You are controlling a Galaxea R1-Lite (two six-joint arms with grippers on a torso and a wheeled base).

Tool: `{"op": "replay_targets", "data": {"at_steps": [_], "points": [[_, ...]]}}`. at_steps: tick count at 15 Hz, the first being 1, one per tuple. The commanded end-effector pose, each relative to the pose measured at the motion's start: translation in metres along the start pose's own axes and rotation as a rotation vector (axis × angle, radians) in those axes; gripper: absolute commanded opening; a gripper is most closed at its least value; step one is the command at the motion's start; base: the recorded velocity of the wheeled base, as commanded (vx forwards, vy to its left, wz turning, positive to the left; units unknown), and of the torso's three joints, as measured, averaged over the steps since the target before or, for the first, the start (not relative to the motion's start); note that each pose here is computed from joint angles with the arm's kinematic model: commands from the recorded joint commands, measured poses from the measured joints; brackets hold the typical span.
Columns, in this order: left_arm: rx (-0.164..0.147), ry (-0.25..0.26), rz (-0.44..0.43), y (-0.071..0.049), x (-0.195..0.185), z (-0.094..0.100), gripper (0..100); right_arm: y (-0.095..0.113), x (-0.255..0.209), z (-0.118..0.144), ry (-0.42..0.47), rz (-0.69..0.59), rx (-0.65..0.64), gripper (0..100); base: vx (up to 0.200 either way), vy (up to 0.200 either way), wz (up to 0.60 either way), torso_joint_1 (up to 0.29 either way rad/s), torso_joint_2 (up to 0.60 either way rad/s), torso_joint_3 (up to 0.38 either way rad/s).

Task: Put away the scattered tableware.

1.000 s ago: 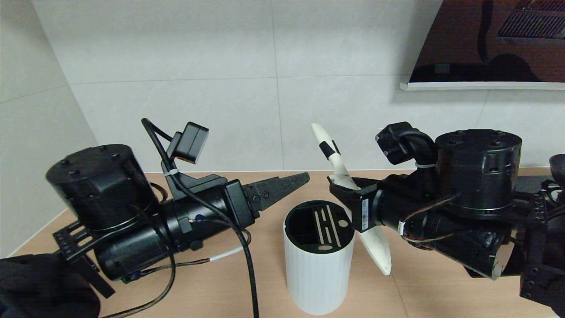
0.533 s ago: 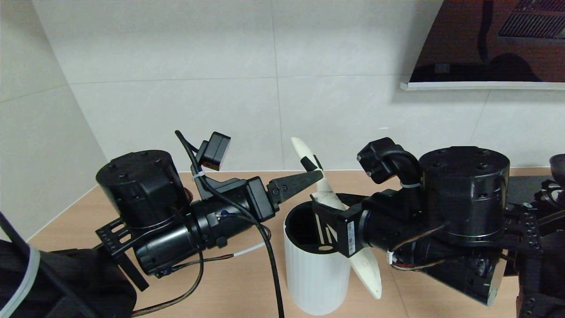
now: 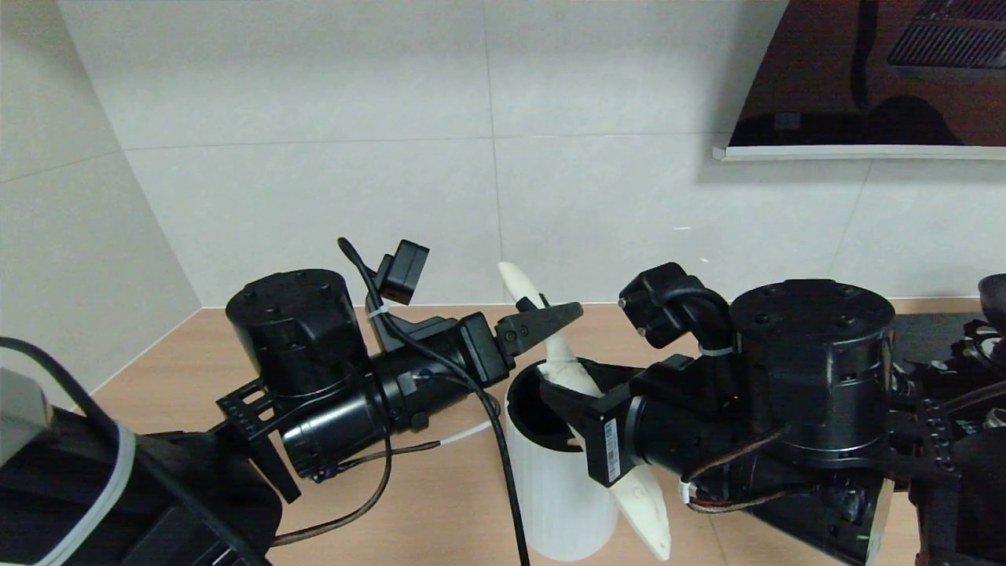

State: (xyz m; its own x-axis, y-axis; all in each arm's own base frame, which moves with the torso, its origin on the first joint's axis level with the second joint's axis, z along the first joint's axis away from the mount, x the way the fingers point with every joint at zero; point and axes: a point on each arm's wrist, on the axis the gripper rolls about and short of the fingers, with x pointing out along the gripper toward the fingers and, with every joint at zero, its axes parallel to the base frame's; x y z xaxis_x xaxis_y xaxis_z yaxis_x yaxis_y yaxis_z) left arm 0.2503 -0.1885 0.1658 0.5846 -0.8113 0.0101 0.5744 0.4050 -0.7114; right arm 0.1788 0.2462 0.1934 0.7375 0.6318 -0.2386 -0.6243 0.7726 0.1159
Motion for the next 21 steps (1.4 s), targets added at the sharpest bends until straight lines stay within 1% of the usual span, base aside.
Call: {"op": "replay_targets", "data": {"at_steps": [1,2,8,10,12,13,21], "points": [[-0.002,-0.012,0.020,0.0047,0.0070,0.0000,100,0.0003,0.0013,-0.0021,0.007,-0.001,-0.002,0,0.000,0.000,0.00,0.000,0.00,0.000],[0.000,-0.020,0.021,0.0043,0.0079,0.0010,100,0.0004,0.0029,-0.0036,0.012,-0.002,-0.003,0,0.000,0.000,0.00,0.000,0.00,0.000],[-0.002,-0.012,0.022,0.0056,0.0090,-0.0006,100,0.0009,0.0053,-0.0073,0.025,-0.002,-0.007,0,0.000,0.000,0.00,0.000,0.00,0.000],[-0.003,-0.009,0.023,0.0064,0.0095,-0.0012,100,0.0071,0.0033,-0.0085,0.027,0.018,-0.012,0,0.000,0.000,0.00,0.000,0.00,0.000],[-0.003,-0.005,0.025,0.0073,0.0103,-0.0024,100,0.0080,0.0031,-0.0086,0.028,0.022,-0.001,0,0.000,0.000,0.00,0.000,0.00,0.000],[-0.003,-0.003,0.025,0.0074,0.0107,-0.0031,0,0.0080,0.0031,-0.0086,0.028,0.022,-0.001,0,0.000,0.000,0.00,0.000,0.00,0.000],[-0.003,0.001,0.025,0.0076,0.0112,-0.0045,0,0.0076,0.0024,-0.0071,0.019,0.021,0.005,0,0.000,0.000,0.00,0.000,0.00,0.000]]}}
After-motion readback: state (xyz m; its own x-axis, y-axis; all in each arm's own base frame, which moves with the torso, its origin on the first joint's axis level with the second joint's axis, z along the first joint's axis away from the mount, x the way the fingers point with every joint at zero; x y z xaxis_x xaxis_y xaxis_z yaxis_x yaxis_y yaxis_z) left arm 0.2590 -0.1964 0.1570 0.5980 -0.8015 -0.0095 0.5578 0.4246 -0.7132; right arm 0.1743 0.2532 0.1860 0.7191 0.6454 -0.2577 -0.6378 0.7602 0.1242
